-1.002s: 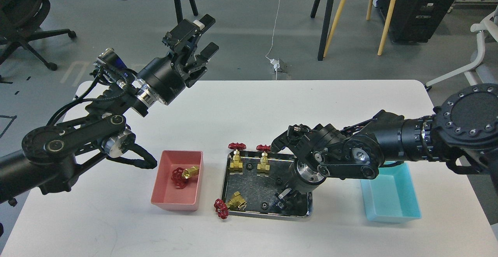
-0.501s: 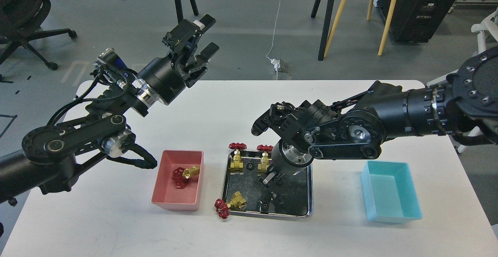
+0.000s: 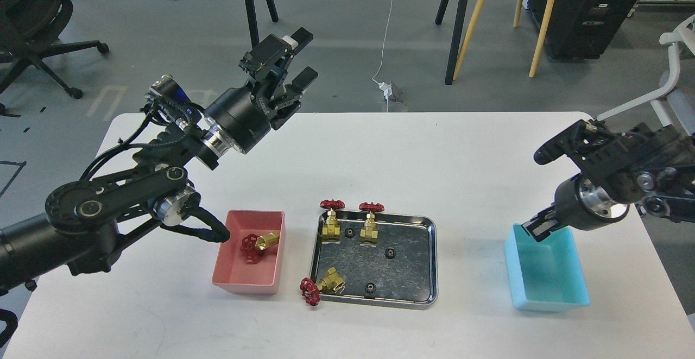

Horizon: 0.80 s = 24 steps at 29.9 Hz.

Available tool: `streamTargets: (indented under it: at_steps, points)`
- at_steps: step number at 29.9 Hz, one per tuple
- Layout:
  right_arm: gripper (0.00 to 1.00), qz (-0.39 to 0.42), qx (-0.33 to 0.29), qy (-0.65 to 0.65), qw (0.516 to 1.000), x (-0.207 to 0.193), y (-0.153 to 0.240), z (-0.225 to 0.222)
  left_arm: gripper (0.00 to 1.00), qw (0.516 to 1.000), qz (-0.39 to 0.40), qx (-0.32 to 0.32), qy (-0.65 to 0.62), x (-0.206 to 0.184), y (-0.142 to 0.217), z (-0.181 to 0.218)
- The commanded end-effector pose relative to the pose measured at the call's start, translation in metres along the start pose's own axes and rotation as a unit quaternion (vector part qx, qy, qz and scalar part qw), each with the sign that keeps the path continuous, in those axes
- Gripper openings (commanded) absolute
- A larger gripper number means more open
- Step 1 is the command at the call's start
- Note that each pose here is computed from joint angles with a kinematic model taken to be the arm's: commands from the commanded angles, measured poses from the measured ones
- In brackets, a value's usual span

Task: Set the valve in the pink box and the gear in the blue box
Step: 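Carry the gear with the right gripper into the blue box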

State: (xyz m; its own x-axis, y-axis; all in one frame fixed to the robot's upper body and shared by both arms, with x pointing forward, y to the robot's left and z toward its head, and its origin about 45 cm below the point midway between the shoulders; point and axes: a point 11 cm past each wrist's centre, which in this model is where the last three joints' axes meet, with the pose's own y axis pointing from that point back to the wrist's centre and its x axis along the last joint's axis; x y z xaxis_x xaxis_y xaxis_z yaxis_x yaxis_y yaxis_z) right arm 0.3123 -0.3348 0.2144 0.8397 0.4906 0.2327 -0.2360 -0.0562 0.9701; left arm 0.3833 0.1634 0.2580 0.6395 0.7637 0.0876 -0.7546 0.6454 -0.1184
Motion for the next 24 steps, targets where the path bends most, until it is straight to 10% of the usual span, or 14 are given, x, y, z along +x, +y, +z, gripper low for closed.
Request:
streamTargets:
  at_steps: [1, 9, 13, 15, 24]
  points:
    - [0.04, -0.018, 0.002, -0.018, 1.000, -0.026, -0.010, 0.006, 0.86, 1.000, -0.005, -0.003, 0.005, -0.006, -0.003, 0.000]
    - [0.25, -0.025, 0.014, -0.037, 0.999, -0.039, -0.017, 0.004, 0.86, 1.000, -0.015, -0.009, 0.016, -0.019, -0.008, 0.000]
    - [0.62, -0.013, 0.016, -0.042, 0.999, -0.032, -0.014, 0.004, 0.86, 1.000, -0.014, -0.009, 0.016, -0.018, -0.008, 0.000]
    - [1.00, 0.000, 0.018, -0.048, 0.999, -0.024, -0.011, 0.005, 0.86, 1.000, -0.013, -0.010, 0.017, -0.018, -0.009, 0.001]
    - [0.99, 0.141, 0.115, -0.234, 0.955, 0.060, 0.034, 0.012, 0.86, 0.999, -0.009, -0.032, 0.008, -0.008, -0.020, 0.018]
